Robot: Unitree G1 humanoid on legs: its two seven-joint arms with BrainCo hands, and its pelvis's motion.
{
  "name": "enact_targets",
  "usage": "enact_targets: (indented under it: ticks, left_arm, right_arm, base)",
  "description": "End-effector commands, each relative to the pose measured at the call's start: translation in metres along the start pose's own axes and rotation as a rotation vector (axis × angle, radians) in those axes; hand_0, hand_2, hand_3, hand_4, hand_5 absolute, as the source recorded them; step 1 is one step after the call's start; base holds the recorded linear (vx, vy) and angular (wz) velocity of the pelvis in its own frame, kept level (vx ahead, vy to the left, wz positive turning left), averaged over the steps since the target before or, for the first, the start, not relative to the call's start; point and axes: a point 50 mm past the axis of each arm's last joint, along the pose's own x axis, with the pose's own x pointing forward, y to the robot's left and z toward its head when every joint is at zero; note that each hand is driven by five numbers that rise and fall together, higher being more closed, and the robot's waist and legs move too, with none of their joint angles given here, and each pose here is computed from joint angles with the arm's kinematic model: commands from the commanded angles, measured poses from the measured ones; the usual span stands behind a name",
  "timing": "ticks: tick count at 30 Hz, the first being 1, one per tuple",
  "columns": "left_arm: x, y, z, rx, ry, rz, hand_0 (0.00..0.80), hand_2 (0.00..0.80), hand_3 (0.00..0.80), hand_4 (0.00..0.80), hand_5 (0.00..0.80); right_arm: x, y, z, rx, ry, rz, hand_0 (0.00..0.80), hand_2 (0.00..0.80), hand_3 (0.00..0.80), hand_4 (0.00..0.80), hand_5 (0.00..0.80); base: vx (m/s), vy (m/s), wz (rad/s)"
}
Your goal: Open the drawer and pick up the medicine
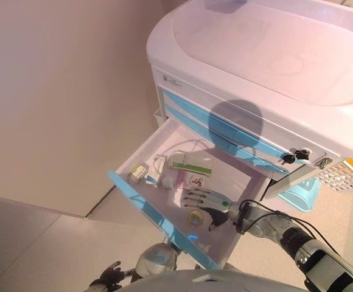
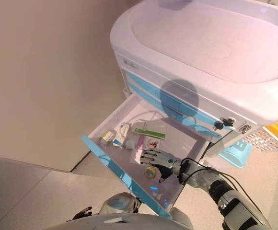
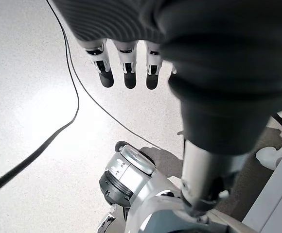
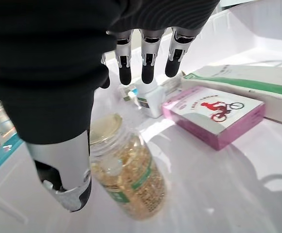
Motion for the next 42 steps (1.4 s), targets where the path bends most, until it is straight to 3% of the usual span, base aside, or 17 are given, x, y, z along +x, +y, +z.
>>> enact_targets:
  ticks: [1,13,14,15,17,23,28,32,39,41,42]
  left_arm:
    - [-0.003,0.005,-0.015,0.047,0.043,0.002,0.000,0.000,0.000,0.000,0.000]
    - [-0.003,0.007,-0.013,0.056,0.044,-0.003,0.000,0.000,0.000,0.000,0.000]
    - [-0.003,0.007,-0.014,0.057,0.044,-0.003,0.000,0.000,0.000,0.000,0.000]
    - [-0.003,0.007,-0.014,0.057,0.044,-0.003,0.000,0.000,0.000,0.000,0.000]
    - [-0.004,0.007,-0.014,0.054,0.044,-0.004,0.000,0.000,0.000,0.000,0.000]
    - [-0.004,0.007,-0.015,0.053,0.047,-0.009,0.000,0.000,0.000,0.000,0.000]
    - [-0.004,0.006,-0.015,0.050,0.050,-0.015,0.000,0.000,0.000,0.000,0.000]
    - [-0.004,0.007,-0.015,0.056,0.047,-0.016,0.000,0.000,0.000,0.000,0.000]
    - [-0.004,0.007,-0.014,0.067,0.044,-0.010,0.000,0.000,0.000,0.000,0.000]
    - [-0.003,0.006,-0.014,0.066,0.043,-0.010,0.000,0.000,0.000,0.000,0.000]
    - [-0.004,0.006,-0.014,0.067,0.043,-0.010,0.000,0.000,0.000,0.000,0.000]
  right_arm:
    - [0.014,-0.007,0.024,0.032,-0.127,-0.056,0.000,0.000,0.000,0.000,0.000]
    - [0.016,-0.004,0.024,0.043,-0.112,-0.046,0.000,0.000,0.000,0.000,0.000]
    - [0.016,-0.003,0.024,0.043,-0.110,-0.043,0.132,0.132,0.132,0.132,0.132]
    - [0.016,-0.002,0.024,0.041,-0.108,-0.042,0.420,0.420,0.420,0.420,0.420]
    - [0.015,0.000,0.024,0.039,-0.107,-0.037,0.659,0.659,0.659,0.659,0.659]
    - [0.014,0.003,0.025,0.033,-0.108,-0.023,0.728,0.728,0.728,0.728,0.728]
    - [0.013,0.006,0.024,0.015,-0.110,-0.007,0.687,0.687,0.687,0.687,0.687]
    - [0.011,0.009,0.023,0.011,-0.096,0.001,0.800,0.800,0.800,0.800,0.800]
    - [0.009,0.011,0.020,0.010,-0.075,-0.001,0.800,0.800,0.800,0.800,0.800]
    - [0.009,0.011,0.020,0.012,-0.070,-0.006,0.499,0.499,0.499,0.499,0.499]
    - [0.009,0.011,0.020,0.016,-0.069,-0.008,0.000,0.000,0.000,0.000,0.000]
  base:
    - [0.000,0.000,0.00]
    - [0.000,0.000,0.00]
    - [0.000,0.000,0.00]
    - [0.000,0.000,0.00]
    - [0.000,0.000,0.00]
    - [0.000,0.000,0.00]
    - [0.019,0.009,0.04]
    - [0.000,0.000,0.00]
    - [0.000,0.000,0.00]
    - [0.000,0.000,0.00]
    - [0.000,0.000,0.00]
